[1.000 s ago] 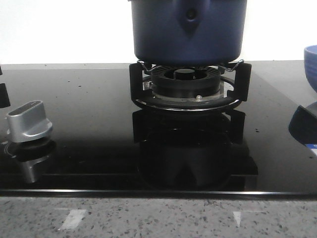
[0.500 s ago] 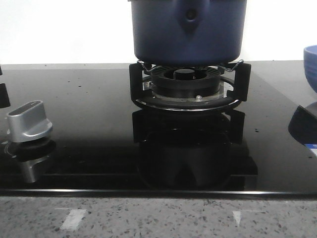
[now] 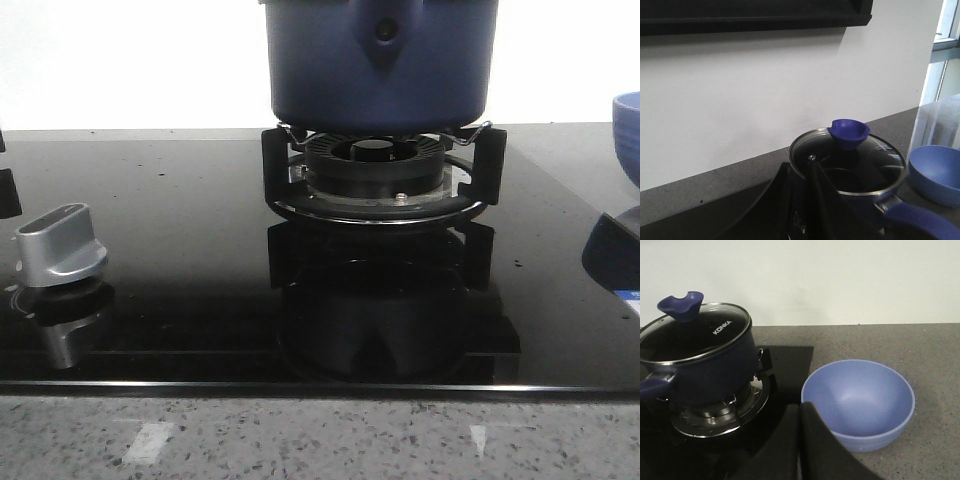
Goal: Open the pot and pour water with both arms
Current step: 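Open the left gripper off the blue lid handle and lift away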
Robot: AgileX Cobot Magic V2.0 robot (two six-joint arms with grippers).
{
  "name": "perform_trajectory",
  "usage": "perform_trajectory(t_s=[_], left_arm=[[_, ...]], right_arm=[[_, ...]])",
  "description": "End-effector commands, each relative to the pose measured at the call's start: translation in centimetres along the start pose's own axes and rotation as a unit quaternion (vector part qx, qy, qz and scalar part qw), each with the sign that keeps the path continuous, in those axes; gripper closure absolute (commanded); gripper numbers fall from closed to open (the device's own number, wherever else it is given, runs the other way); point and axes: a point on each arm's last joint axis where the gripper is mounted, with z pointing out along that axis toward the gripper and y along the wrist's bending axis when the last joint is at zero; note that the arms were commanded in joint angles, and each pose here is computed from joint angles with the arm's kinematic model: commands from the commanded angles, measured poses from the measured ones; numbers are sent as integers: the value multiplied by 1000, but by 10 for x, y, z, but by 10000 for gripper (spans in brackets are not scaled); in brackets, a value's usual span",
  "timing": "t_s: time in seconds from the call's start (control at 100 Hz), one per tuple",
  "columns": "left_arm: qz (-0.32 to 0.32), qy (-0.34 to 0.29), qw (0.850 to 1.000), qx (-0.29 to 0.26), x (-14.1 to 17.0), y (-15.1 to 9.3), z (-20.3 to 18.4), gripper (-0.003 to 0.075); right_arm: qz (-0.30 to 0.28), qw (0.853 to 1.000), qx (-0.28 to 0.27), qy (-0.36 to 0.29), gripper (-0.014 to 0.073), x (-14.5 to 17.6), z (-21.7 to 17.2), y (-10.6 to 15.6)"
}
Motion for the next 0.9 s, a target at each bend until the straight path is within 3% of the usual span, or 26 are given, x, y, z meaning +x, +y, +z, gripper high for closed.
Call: perform_trajectory(t_s=[0.0, 0.18, 0.35, 0.89], left_arm=[[4, -73, 997, 5, 2, 1, -45, 740], [21, -82, 996, -33, 39, 11, -109, 741], [20, -87, 993, -74, 57, 17, -146, 741], [14, -67, 994, -84, 63, 19, -150, 740]], right_arm=[[-12, 997, 2, -70, 663, 4, -12, -1], [-13, 995, 1, -96, 663, 31, -21, -2], [-13, 995, 0, -100, 663, 33, -23, -2], [-13, 995, 0, -97, 663, 33, -23, -2]])
